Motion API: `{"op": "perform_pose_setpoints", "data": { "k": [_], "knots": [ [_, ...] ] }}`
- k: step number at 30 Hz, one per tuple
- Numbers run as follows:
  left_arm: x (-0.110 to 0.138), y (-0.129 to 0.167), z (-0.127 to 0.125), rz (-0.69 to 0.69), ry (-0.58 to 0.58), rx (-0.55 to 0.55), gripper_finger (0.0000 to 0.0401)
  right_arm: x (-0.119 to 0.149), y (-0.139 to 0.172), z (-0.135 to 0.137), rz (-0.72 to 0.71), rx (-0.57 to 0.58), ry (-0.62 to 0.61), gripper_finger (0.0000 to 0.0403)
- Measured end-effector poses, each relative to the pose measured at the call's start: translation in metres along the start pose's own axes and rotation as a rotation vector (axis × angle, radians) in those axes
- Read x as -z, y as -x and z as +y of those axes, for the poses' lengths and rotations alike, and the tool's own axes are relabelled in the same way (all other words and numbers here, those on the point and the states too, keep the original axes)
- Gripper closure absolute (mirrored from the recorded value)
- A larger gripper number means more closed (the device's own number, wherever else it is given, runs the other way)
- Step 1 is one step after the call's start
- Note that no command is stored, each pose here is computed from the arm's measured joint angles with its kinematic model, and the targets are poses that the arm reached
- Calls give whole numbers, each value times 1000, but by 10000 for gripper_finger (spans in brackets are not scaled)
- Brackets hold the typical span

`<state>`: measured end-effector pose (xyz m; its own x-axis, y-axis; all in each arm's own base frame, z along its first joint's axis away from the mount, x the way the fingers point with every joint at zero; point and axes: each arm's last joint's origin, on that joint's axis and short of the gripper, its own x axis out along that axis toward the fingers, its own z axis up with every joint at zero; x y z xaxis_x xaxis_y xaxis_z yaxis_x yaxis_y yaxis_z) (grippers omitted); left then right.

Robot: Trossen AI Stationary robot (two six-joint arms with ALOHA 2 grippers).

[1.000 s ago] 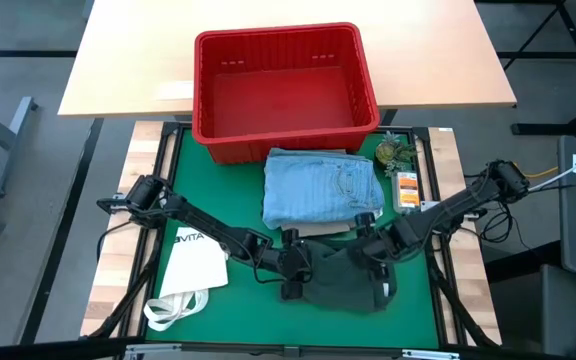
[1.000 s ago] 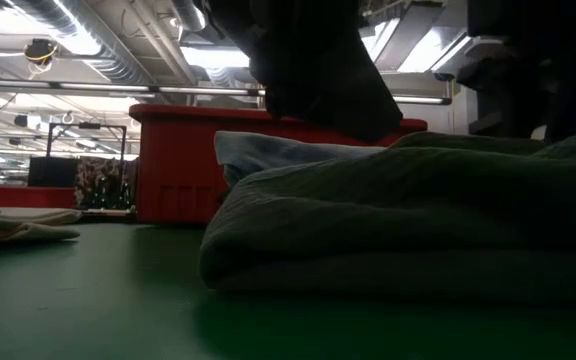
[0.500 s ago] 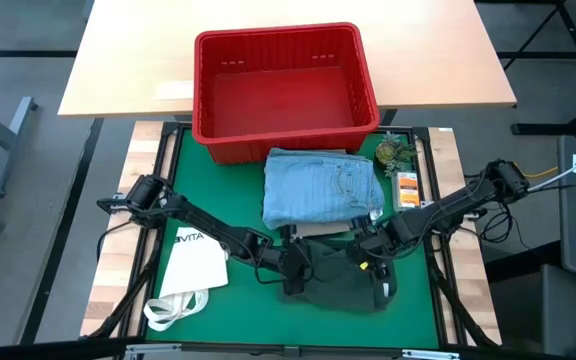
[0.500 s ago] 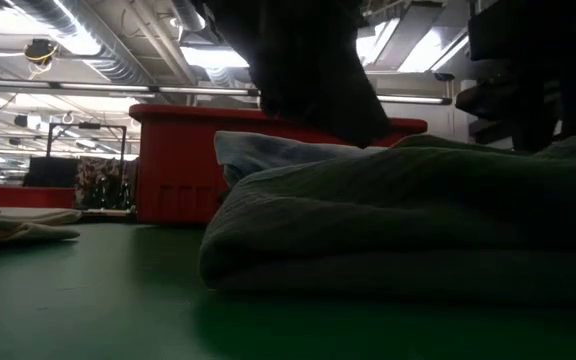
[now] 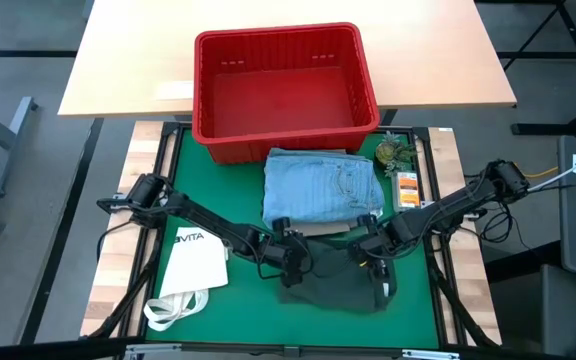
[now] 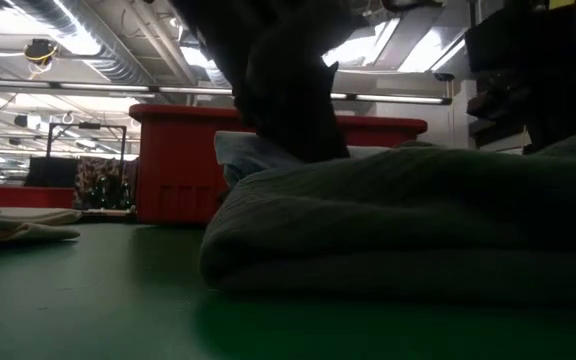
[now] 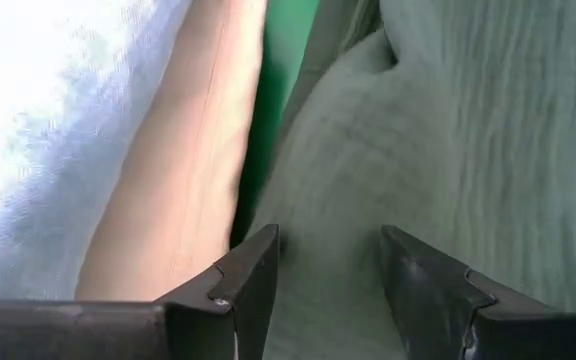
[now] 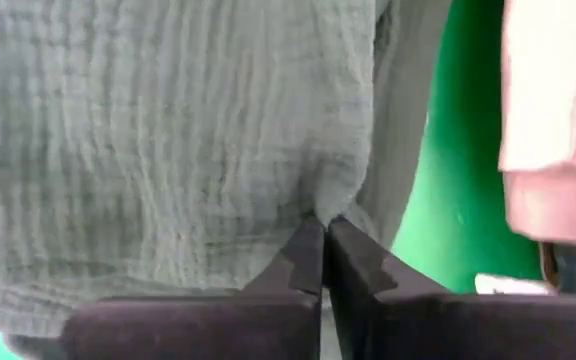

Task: Fold laundry
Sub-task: Fold the green polo shirt

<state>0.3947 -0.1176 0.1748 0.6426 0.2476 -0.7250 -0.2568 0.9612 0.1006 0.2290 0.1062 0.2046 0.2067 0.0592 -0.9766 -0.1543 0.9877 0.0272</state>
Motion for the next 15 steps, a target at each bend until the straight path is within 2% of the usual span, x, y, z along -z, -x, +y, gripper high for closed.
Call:
{"op": "perform_pose_setpoints", "data": {
  "k": [7, 15],
  "knots": [
    [22, -24, -2, 64, -32, -37, 232, 13, 1, -4, 132, 48, -126, 395],
    [30, -35, -5, 85, -46, -51, 232, 13, -3, -4, 158, 68, -126, 388]
  ]
}}
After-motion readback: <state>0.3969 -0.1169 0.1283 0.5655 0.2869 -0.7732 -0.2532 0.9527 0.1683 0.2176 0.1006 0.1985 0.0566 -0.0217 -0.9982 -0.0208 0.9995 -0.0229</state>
